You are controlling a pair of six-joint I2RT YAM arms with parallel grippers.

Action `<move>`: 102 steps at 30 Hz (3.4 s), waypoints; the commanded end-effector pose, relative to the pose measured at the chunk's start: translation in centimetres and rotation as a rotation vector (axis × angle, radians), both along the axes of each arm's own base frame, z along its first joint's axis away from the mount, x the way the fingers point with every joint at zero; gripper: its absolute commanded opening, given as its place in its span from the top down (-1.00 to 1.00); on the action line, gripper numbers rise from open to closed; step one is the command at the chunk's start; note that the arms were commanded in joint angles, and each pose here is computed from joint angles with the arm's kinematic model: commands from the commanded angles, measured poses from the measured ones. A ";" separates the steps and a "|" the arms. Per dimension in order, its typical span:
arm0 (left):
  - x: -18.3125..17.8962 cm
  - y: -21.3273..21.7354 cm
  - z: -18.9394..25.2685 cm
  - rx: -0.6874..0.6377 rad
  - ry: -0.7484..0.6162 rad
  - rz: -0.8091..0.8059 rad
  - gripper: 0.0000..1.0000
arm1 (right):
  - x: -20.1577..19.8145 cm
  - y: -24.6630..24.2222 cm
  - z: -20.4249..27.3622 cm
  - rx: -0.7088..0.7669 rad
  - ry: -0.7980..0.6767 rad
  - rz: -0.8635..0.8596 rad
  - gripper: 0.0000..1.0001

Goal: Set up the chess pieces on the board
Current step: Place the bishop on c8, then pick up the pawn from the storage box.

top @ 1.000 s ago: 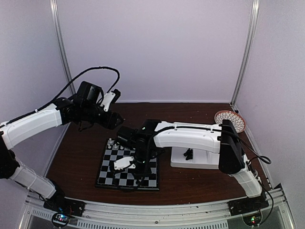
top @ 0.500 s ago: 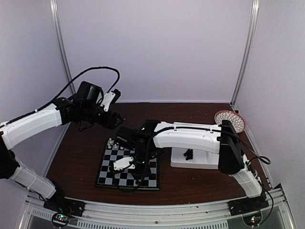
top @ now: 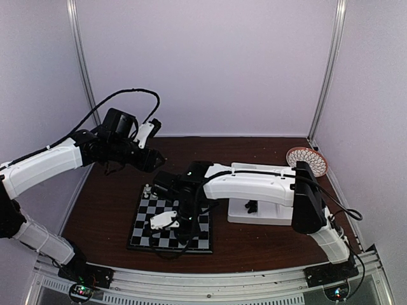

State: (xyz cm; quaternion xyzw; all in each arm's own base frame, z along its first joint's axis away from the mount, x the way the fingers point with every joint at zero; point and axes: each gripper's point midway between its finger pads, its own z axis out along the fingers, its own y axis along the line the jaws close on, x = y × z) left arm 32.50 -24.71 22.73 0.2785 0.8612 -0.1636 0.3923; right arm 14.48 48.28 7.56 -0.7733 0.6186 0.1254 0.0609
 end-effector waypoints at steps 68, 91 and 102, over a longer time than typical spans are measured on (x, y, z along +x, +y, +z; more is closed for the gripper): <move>0.3 -0.8 0.6 -0.042 0.010 -0.026 -0.22 | 19.5 -25.3 -2.5 -0.286 -0.149 -0.637 0.57; 0.2 -1.0 0.5 -0.046 0.019 -0.033 -0.21 | 18.3 -24.6 2.6 -0.188 -0.118 -0.667 0.90; 0.4 -0.8 0.4 -0.036 0.015 -0.023 -0.22 | 15.6 -21.3 7.3 -0.091 -0.141 -0.566 0.90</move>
